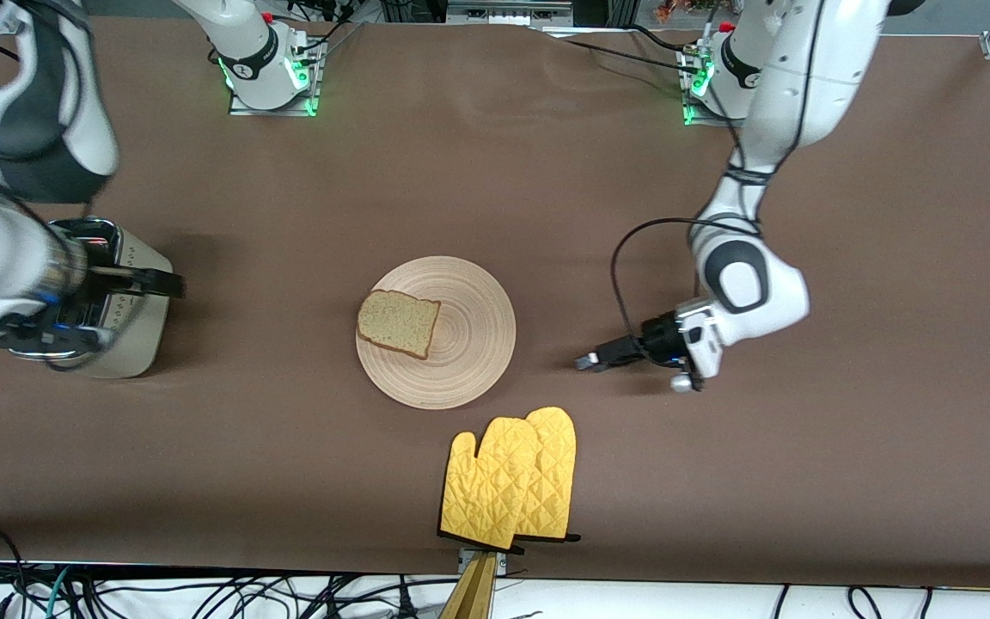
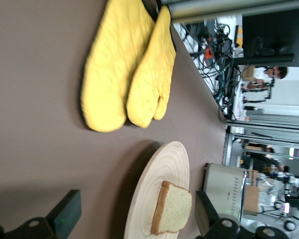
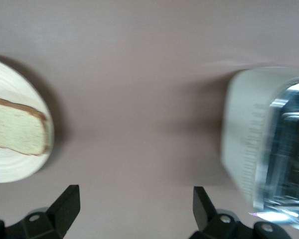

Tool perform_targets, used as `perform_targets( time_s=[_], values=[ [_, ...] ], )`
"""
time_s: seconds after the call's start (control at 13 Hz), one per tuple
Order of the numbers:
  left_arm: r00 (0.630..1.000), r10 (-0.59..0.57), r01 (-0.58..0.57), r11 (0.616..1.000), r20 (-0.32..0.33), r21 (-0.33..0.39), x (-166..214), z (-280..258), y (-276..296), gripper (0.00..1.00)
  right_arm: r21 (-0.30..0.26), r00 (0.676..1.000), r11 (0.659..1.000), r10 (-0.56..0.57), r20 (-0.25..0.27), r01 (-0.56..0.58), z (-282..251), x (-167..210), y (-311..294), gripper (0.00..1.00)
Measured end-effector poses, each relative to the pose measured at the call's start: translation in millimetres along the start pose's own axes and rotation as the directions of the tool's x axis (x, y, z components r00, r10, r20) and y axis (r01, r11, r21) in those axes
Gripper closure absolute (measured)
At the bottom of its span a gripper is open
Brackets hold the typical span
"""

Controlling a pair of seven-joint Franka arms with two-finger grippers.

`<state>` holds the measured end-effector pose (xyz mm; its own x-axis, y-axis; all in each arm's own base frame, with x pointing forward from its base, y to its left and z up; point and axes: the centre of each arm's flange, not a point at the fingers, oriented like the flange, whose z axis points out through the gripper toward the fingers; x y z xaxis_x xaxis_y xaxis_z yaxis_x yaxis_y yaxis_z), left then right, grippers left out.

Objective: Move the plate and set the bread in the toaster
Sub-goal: 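Release the plate with the left gripper while the right gripper reaches the bread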

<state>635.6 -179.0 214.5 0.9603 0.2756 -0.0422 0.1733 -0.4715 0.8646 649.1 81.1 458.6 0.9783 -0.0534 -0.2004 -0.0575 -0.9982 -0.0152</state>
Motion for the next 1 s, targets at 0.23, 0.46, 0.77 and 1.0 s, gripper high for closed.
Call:
perform_targets(
  time_s=[0.23,0.46,0.77,1.0],
  values=[
    [0.996,0.067,-0.077,0.979,0.063,0.187,27,-89,20,0.0,0.06,0.997,0.995,0.079,0.004,-0.079,33,13,-46,0.0],
    [0.976,0.167,-0.208,0.901,0.138,0.381,30,-141,55,0.0,0.055,0.997,0.996,0.071,-0.023,-0.069,66,20,-97,0.0],
    [0.933,0.232,-0.358,0.699,0.277,0.62,3,-199,122,0.0,0.027,0.994,0.994,0.11,-0.005,-0.109,128,28,-142,0.0],
    [0.898,0.248,-0.438,0.557,0.362,0.705,-31,-249,170,0.0,0.014,0.99,0.99,0.142,-0.008,-0.142,165,23,-170,0.0]
  ],
)
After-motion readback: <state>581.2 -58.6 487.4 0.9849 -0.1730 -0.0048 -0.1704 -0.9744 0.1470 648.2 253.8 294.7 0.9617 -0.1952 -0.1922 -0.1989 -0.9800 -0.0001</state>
